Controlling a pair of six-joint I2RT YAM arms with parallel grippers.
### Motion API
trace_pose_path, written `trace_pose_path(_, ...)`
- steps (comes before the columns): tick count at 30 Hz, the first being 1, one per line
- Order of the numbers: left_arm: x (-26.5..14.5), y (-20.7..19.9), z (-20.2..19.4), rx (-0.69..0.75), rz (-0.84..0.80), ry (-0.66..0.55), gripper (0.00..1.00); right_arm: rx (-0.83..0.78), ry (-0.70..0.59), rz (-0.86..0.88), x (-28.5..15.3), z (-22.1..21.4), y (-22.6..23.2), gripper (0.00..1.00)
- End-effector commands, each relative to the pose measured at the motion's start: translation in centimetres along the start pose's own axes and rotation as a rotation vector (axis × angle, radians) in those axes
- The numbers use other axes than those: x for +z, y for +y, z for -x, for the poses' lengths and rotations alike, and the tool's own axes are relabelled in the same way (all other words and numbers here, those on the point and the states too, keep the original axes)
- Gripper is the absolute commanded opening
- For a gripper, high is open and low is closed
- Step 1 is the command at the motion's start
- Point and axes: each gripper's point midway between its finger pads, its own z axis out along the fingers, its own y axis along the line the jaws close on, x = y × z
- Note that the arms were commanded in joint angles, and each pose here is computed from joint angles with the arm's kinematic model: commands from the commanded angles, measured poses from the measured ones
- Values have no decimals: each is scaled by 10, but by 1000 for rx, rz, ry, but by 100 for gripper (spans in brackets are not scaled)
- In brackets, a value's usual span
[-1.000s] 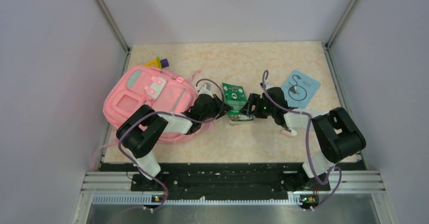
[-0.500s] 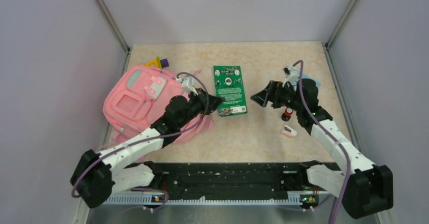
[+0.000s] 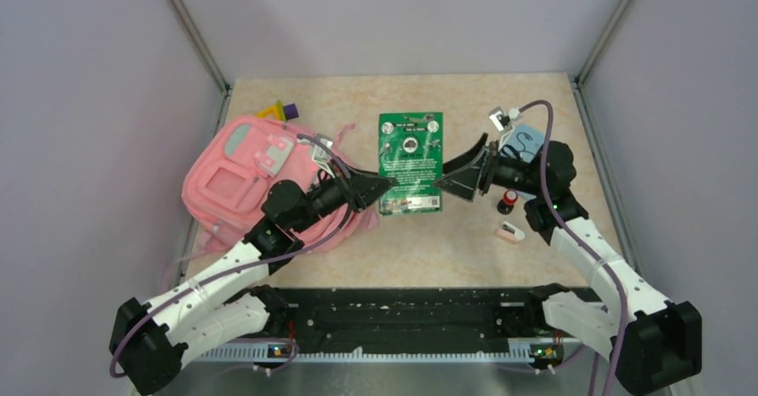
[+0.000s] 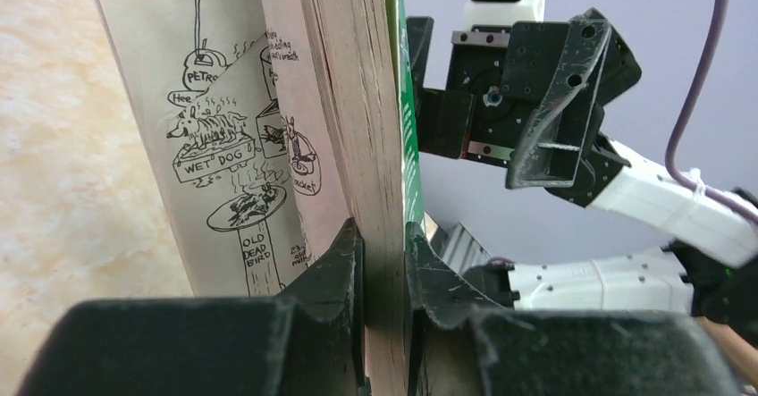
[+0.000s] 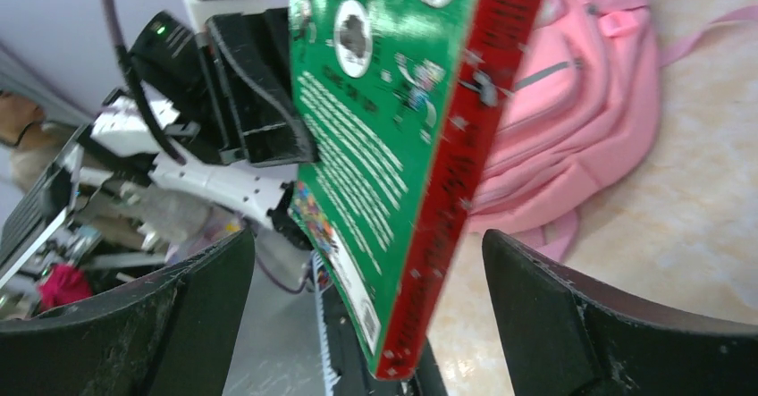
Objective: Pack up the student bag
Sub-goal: Pick up the book from the center of the board.
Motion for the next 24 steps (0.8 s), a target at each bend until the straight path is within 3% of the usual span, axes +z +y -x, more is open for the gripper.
trace_pose_path(1, 1, -43, 19, 75, -214, -61, 0, -84, 40, 147, 16, -1, 35, 95)
trace_pose_path(13, -2, -49, 16, 85, -260, -63, 0, -3, -11, 227, 28, -8, 33, 94)
trace_pose_path(17, 0, -51, 14, 86, -278, -45, 0, 0, -17, 256, 30, -7, 36, 85)
trace_pose_path(21, 2, -45, 12, 99, -250, -38, 0, -3, -22, 243, 31, -5, 35, 58)
trace_pose_path(24, 4, -39, 11, 132, -217, -24, 0, 9, -39, 205, 32, -3, 28, 24)
